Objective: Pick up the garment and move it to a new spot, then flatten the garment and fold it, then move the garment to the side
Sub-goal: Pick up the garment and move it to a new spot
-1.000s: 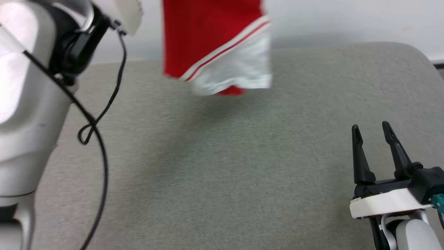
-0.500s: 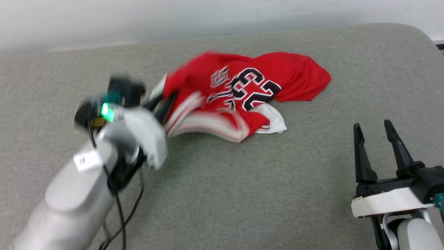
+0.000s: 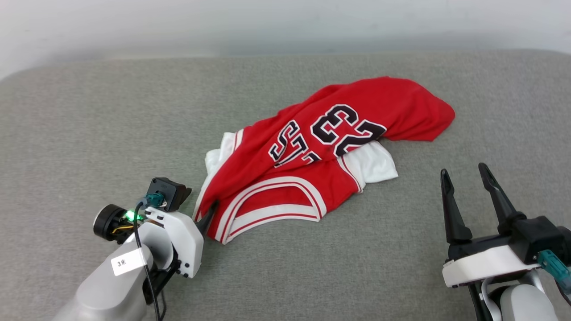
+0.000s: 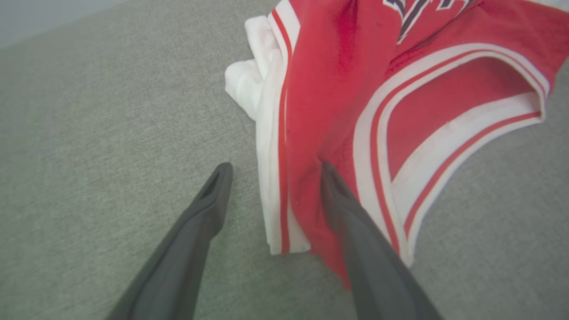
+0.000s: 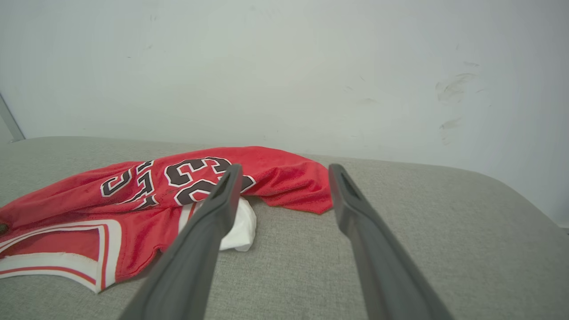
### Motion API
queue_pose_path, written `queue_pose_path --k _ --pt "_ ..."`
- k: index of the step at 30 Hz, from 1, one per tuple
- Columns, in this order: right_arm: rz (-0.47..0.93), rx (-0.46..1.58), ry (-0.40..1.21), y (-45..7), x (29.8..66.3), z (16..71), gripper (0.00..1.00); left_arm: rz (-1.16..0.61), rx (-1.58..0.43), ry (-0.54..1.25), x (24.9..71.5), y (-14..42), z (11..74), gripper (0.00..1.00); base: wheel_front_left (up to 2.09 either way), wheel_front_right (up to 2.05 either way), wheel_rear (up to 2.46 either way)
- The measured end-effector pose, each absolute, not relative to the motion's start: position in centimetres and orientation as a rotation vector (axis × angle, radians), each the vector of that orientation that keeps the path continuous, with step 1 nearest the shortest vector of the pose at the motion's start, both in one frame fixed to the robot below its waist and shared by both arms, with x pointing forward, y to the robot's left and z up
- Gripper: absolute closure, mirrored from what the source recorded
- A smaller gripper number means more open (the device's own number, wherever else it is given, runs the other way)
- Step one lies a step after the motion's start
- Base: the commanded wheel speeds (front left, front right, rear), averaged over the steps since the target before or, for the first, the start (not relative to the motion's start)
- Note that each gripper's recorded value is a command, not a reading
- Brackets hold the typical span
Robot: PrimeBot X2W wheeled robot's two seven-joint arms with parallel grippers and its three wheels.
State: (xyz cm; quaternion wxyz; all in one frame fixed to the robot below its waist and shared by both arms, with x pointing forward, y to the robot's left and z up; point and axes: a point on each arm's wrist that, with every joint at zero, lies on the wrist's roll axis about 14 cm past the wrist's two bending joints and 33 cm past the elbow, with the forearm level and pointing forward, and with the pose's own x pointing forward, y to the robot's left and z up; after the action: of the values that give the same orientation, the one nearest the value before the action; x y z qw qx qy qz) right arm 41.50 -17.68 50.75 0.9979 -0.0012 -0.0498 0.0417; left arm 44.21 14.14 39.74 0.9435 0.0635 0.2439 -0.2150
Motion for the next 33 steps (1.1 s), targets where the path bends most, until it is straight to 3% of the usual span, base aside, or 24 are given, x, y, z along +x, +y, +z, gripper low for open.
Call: queue_pose_path --k 11,18,24,33 --pt "0.111 -0.023 -0.123 -16.7 40.6 51.8 0.0 -0.328 0.034 0.077 44.3 15.2 49.5 0.0 0.0 0.0 0.0" --pt "0.152 -0.031 -0.143 -15.3 39.8 52.6 0.0 -0.217 -0.004 -0.2 40.1 16.7 56.9 0.0 0.0 0.0 0.0" --pt "0.166 -0.02 -0.154 -14.8 39.4 53.0 0.0 -0.128 -0.062 -0.241 36.1 17.3 56.9 0.0 0.0 0.0 0.0" --pt "0.148 0.017 -0.131 -15.4 38.3 52.3 0.0 -0.147 -0.043 -0.155 33.9 16.7 53.3 0.0 0.0 0.0 0.0"
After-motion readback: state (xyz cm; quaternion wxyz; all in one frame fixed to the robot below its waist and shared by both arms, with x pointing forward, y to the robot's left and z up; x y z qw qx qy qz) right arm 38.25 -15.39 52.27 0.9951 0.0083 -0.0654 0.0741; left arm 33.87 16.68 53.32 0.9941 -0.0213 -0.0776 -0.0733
